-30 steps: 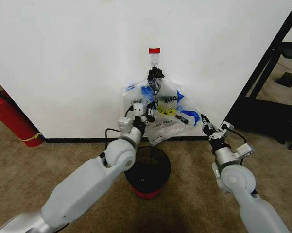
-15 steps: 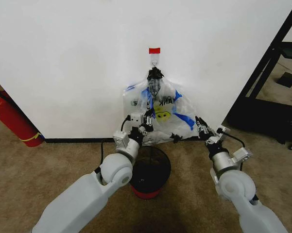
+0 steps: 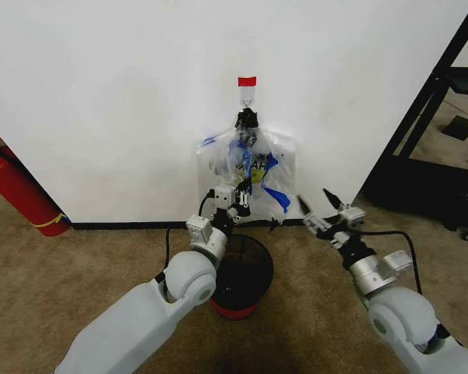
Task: Pick up the garbage bag from the wall and place it over the trash bin.
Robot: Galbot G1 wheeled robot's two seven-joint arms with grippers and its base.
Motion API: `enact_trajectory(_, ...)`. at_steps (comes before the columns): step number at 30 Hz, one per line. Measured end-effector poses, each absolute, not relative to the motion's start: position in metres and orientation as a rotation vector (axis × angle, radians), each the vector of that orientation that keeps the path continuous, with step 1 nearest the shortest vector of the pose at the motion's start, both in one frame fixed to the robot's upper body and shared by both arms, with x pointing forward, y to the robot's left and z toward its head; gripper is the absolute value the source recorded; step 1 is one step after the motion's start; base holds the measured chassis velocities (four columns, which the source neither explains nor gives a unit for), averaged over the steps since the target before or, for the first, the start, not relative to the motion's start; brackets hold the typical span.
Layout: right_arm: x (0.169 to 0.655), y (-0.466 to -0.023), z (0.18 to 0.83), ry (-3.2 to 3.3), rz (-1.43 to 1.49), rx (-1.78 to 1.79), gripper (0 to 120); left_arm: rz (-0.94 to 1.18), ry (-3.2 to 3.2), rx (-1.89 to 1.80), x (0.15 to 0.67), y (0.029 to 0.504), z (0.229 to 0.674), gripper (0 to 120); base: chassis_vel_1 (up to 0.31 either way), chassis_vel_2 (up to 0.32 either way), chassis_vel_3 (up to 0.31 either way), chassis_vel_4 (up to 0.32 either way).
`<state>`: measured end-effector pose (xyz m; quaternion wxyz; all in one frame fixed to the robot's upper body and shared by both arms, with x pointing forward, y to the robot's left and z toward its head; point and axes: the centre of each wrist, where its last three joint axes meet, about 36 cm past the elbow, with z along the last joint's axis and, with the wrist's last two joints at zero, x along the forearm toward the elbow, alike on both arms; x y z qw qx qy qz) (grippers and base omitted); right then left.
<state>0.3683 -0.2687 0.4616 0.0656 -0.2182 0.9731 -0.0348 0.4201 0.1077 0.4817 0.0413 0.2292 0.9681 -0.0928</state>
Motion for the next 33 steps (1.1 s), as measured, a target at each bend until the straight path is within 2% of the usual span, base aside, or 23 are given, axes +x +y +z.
enact_trajectory(2,0.381,-0.264,0.46,2.97,-0.04,-0.67,97,-0.278,2.962,0.717,0.421,0.104,0.481,0,0.0,0.0,0.0,0.0)
enact_trajectory(6,0.407,-0.262,0.459,3.002,0.033,-0.648,100,-0.272,2.963,0.73,0.421,0.102,0.481,0,0.0,0.0,0.0,0.0)
enact_trajectory(27,0.475,-0.235,0.458,3.115,0.029,-0.75,98,-0.275,2.967,0.739,0.416,0.102,0.478,0,0.0,0.0,0.0,0.0)
enact_trajectory(32,0.482,-0.232,0.458,3.138,-0.001,-0.762,95,-0.279,2.965,0.742,0.416,0.101,0.478,0,0.0,0.0,0.0,0.0)
enact_trajectory(33,0.483,-0.232,0.458,3.141,-0.005,-0.762,91,-0.279,2.965,0.743,0.416,0.1,0.478,0,0.0,0.0,0.0,0.0)
